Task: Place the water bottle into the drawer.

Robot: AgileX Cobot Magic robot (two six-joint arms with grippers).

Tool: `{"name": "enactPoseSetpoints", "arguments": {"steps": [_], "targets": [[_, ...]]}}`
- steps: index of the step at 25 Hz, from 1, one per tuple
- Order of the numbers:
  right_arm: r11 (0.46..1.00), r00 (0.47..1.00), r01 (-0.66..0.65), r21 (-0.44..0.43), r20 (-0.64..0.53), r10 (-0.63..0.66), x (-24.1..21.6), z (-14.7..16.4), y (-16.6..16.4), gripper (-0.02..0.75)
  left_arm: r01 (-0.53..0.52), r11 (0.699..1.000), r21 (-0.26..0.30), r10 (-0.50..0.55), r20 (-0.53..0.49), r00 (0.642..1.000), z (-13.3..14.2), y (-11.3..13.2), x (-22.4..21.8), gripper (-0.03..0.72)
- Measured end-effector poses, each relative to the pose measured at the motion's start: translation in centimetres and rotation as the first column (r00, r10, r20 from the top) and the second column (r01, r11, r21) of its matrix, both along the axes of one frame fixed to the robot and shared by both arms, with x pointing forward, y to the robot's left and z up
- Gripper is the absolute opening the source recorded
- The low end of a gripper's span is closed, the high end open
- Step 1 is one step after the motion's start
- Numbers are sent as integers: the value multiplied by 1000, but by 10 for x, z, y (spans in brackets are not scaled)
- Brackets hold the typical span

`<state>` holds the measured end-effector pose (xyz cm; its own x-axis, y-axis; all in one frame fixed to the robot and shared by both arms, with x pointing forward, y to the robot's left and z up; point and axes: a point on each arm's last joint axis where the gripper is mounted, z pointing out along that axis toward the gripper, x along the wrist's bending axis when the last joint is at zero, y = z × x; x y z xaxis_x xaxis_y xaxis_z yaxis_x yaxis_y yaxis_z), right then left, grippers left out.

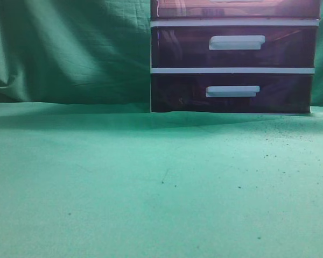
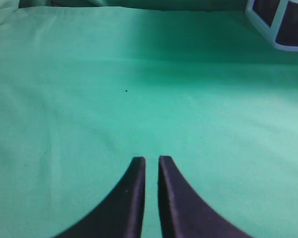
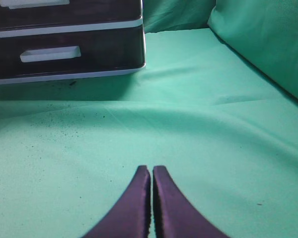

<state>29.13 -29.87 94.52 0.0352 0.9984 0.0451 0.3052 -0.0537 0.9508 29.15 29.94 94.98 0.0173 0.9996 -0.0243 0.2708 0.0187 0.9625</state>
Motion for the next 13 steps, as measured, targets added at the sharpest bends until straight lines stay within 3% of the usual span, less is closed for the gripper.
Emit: {"name": "enactPoseSetpoints", "arguments": {"steps": [13], "targets": [[1000, 1000, 2, 6, 0, -2, 0, 0, 0, 0, 1, 1000, -13, -1, 0, 1000, 0, 0, 0, 69]]}}
